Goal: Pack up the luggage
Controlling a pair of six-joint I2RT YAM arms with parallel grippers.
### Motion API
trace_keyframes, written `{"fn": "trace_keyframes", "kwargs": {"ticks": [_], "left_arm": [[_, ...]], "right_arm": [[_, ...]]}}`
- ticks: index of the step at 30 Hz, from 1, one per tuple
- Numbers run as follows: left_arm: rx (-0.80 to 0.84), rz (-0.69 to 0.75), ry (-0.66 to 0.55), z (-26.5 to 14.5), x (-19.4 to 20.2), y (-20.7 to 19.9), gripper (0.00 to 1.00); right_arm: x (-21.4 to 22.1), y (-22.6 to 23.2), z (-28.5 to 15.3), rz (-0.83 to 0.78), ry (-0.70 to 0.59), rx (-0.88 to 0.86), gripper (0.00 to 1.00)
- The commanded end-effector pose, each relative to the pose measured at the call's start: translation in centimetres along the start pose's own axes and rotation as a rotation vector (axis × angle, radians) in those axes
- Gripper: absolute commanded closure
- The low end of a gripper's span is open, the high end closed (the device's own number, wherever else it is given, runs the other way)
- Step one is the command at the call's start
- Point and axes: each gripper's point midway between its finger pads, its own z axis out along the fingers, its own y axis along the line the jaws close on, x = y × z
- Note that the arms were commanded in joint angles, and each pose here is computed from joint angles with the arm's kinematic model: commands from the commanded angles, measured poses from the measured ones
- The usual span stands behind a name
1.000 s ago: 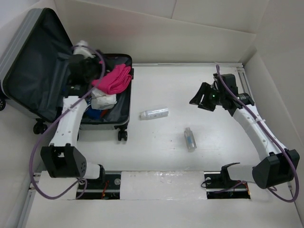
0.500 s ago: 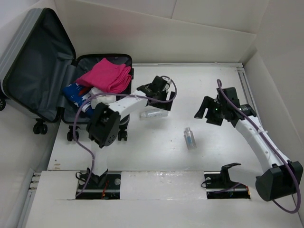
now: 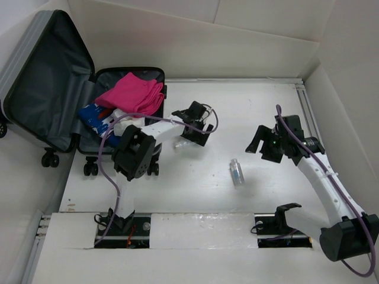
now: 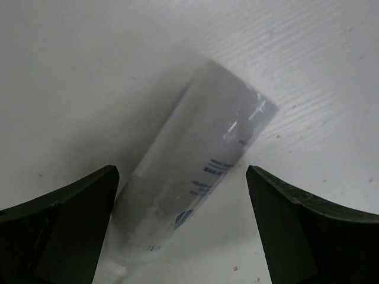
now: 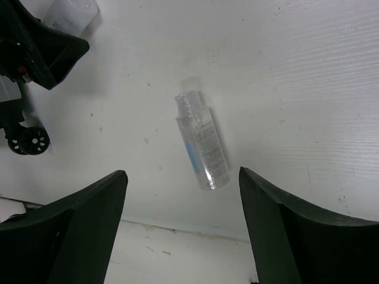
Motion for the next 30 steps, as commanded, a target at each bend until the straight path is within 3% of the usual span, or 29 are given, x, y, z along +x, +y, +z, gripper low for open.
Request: {"fn": "trace_keyframes", "kwargs": {"ticks": [1, 4, 7, 8, 12, 16, 17, 20, 23, 25, 26, 28, 30], "left_arm": [[0.050, 0.009, 0.078, -0.1, 3.4, -0.6, 0.14], [0.048, 0.000, 0.092, 0.2, 4.2, -0.6, 0.29], [0.024, -0.019, 0.079, 0.3, 3.5, -0.3, 0.63], [0.029, -0.038, 0.040, -0.6, 1.8, -0.6, 0.82], [0.083, -0.138, -0.164, -6.1, -6.3, -0.8, 0.99], [0.117, -0.296, -0.391, -14.4, -14.0, 2.6, 1.00], [0.089, -0.352, -0.456, -16.8, -15.3, 5.2, 1.00], [0.005, -0.488, -0.544, -20.7, -16.2, 10.5, 1.00], [-0.119, -0.752, -0.602, -24.1, -12.6, 20.0, 0.98], [-0.110, -0.913, -0.593, -23.3, -9.3, 22.8, 0.96], [-0.143, -0.997, -0.653, -25.6, -7.4, 25.8, 0.94], [-0.166, -1.096, -0.714, -26.7, -5.1, 28.2, 0.93], [-0.216, -1.205, -0.699, -25.8, -1.3, 29.5, 0.89]], "right_arm": [[-0.4, -0.1, -0.5, 0.003, -0.021, -0.007, 0.18], [-1.2, 0.2, -0.5, 0.006, -0.038, -0.021, 0.18], [-1.4, 0.6, -0.2, 0.006, -0.030, -0.032, 0.18], [-1.6, 0.9, -0.4, 0.004, -0.033, -0.045, 0.18], [-1.8, 1.3, 0.1, 0.003, -0.024, -0.065, 0.18], [-2.0, 1.6, 0.4, -0.016, -0.019, -0.074, 0.18], [-2.0, 1.5, 0.6, -0.013, -0.010, -0.068, 0.18], [-2.3, 1.8, 0.5, -0.036, -0.021, -0.085, 0.18], [-2.0, 2.6, 0.4, -0.048, -0.010, -0.117, 0.18], [-2.0, 3.1, 0.4, -0.059, -0.008, -0.135, 0.18], [-1.6, 3.3, 0.6, -0.068, 0.006, -0.137, 0.18], [-1.5, 3.8, 0.6, -0.079, 0.009, -0.155, 0.18], [-1.1, 4.0, 0.9, -0.088, 0.023, -0.157, 0.18]]}}
